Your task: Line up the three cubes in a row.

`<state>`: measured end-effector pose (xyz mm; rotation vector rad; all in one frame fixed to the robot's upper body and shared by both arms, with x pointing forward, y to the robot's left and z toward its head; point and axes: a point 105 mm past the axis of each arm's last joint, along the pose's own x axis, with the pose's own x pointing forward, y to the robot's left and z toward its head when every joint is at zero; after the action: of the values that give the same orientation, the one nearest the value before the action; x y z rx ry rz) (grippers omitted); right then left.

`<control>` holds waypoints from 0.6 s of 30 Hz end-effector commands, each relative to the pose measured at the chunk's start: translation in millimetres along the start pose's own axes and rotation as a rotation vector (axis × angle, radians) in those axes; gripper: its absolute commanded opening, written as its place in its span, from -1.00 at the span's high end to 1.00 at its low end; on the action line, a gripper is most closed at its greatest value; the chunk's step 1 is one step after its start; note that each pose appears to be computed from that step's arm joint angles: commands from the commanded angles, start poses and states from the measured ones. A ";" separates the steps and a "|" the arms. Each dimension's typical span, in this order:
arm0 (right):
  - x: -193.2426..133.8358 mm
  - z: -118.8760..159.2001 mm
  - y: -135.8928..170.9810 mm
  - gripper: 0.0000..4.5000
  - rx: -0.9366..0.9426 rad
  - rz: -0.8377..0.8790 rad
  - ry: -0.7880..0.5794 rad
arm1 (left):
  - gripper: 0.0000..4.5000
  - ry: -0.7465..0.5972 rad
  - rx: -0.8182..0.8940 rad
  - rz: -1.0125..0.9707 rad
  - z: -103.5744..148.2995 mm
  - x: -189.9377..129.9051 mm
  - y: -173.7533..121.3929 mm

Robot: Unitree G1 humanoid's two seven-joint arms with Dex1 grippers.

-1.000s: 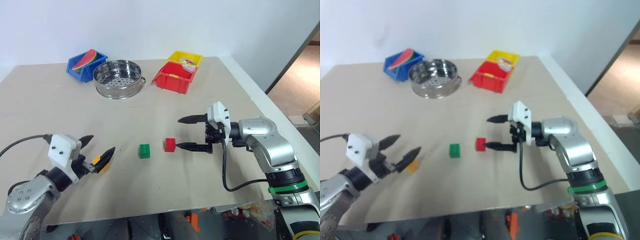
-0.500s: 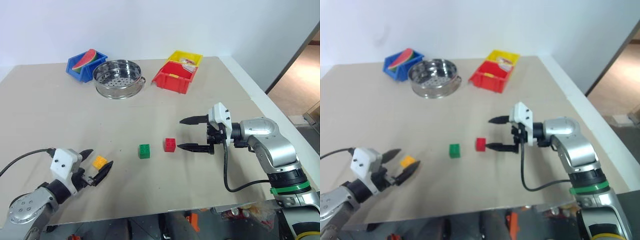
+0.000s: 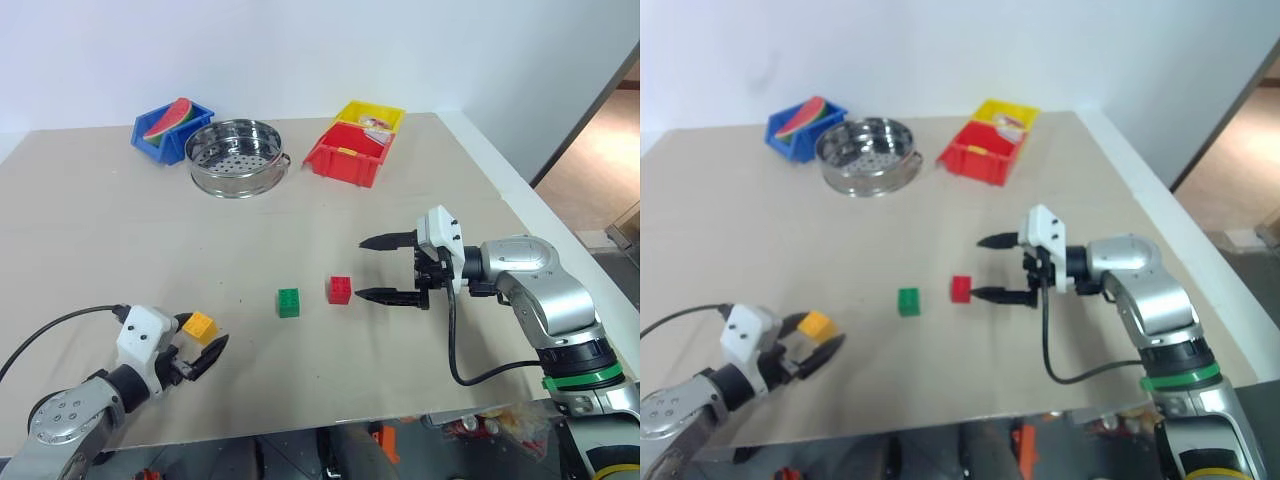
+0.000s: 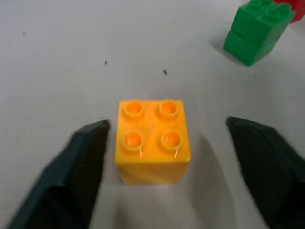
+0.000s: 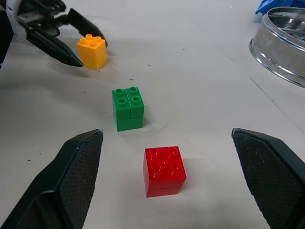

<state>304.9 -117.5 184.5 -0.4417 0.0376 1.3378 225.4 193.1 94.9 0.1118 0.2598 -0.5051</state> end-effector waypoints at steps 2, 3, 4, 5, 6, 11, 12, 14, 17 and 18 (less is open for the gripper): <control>-1.4 20.5 9.7 -1.00 -0.064 0.057 -0.083 | 0.03 -0.009 0.029 -0.007 4.3 1.7 2.2; -1.7 20.4 15.2 -1.00 -0.071 0.099 -0.078 | 0.20 -0.009 0.031 -0.014 4.4 2.9 1.8; -2.0 20.1 19.1 -1.00 -0.074 0.128 -0.074 | 0.35 -0.008 0.031 -0.020 4.4 3.7 1.5; -2.3 20.3 21.7 -1.00 -0.083 0.148 -0.071 | 0.42 -0.007 0.037 -0.028 4.7 4.9 0.7; -2.3 20.5 22.6 -1.00 -0.090 0.156 -0.069 | 0.42 -0.007 0.043 -0.034 5.1 5.8 0.1; -2.3 19.9 22.7 -1.00 -0.097 0.158 -0.066 | 0.42 -0.025 0.064 -0.044 8.7 7.9 1.0; -2.1 19.0 22.6 -1.00 -0.097 0.157 -0.064 | 0.42 -0.027 0.076 -0.050 10.3 8.6 1.6; -1.7 17.7 22.3 -1.00 -0.102 0.156 -0.059 | 0.42 -0.038 0.100 -0.084 14.1 10.1 0.4; -0.4 17.6 20.4 -1.00 -0.106 0.149 -0.058 | 0.42 -0.067 0.152 -0.201 24.9 12.6 -5.6; 0.0 17.6 19.5 -1.00 -0.110 0.146 -0.057 | 0.42 -0.066 0.174 -0.235 27.9 12.8 -5.9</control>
<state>283.7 -110.6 186.7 -0.4684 -0.0106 1.4943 239.9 181.7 106.4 0.2098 0.2117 -0.6995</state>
